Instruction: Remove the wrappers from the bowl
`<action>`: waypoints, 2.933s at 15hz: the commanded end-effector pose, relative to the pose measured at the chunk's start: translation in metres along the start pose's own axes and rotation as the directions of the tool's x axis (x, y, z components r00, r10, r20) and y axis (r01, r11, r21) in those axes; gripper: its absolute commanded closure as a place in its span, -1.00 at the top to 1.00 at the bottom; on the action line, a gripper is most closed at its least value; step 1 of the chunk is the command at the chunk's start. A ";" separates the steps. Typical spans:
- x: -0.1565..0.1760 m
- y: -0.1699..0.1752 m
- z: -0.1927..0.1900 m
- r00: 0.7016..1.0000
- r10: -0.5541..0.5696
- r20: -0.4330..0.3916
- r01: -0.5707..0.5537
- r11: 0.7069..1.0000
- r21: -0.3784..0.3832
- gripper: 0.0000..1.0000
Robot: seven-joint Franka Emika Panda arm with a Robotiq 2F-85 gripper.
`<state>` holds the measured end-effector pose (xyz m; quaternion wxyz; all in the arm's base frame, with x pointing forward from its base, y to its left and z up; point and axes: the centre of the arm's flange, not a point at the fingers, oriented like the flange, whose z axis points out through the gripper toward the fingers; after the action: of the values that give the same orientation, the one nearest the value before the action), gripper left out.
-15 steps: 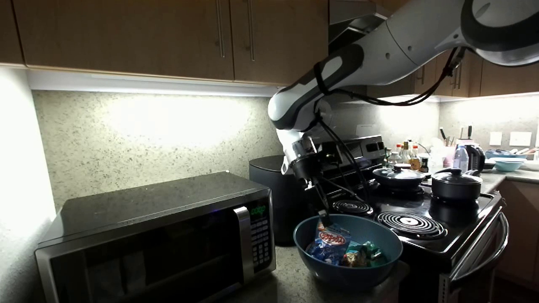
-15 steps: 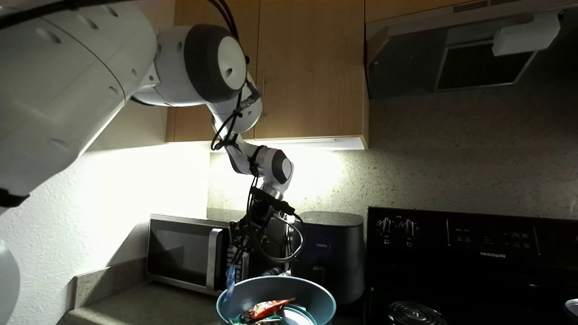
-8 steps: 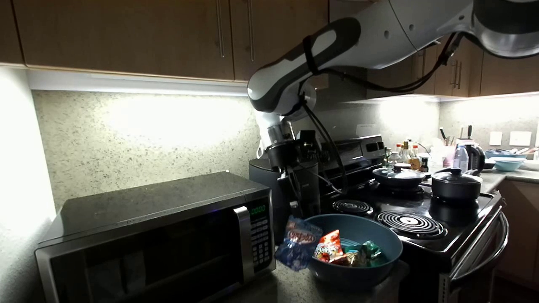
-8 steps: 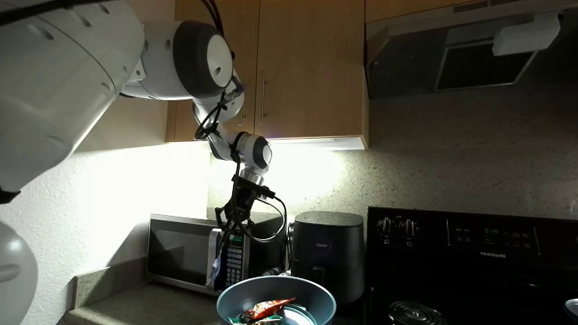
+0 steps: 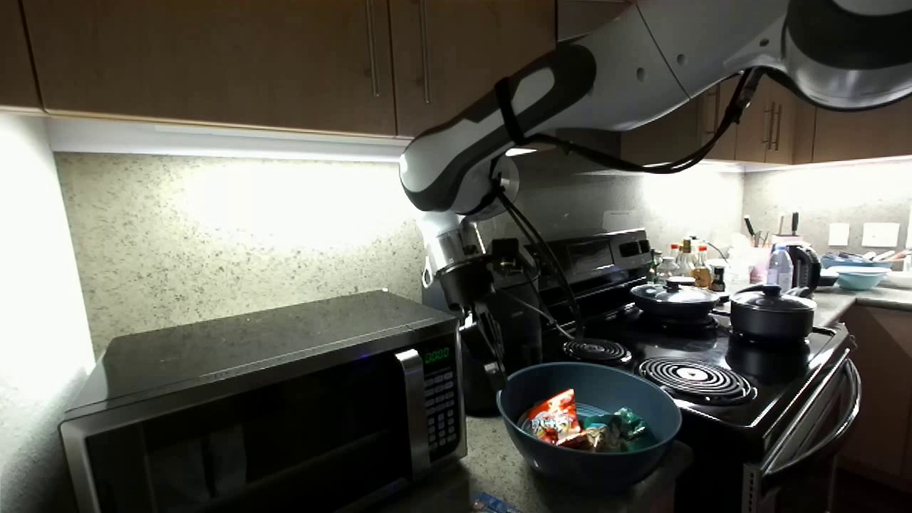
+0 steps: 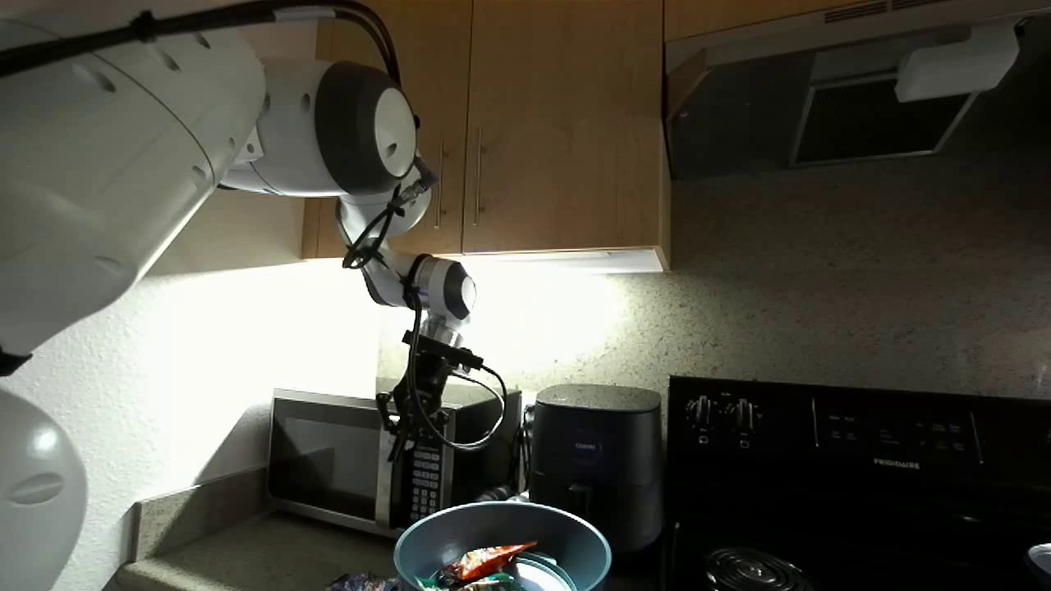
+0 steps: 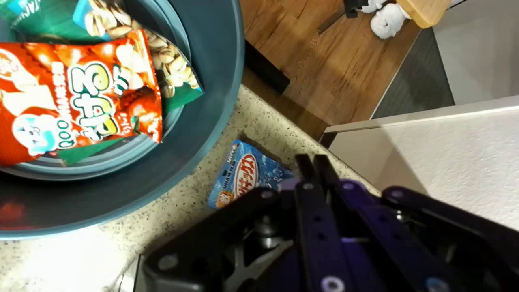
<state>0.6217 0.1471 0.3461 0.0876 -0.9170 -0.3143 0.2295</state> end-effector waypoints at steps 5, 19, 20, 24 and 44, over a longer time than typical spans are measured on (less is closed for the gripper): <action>-0.008 0.016 0.013 0.998 0.064 -0.030 -0.065 0.998 -0.017 0.21; -0.103 0.101 0.052 0.851 0.485 -0.202 -0.470 0.875 0.120 1.00; -0.106 0.099 0.053 0.849 0.489 -0.201 -0.474 0.872 0.120 1.00; -0.106 0.097 0.052 0.846 0.493 -0.203 -0.478 0.870 0.120 1.00; -0.122 0.145 0.103 0.315 0.939 -0.137 -0.908 0.340 0.243 1.00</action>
<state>0.5900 -0.0449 0.2458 0.0487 -0.9563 0.2669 0.1090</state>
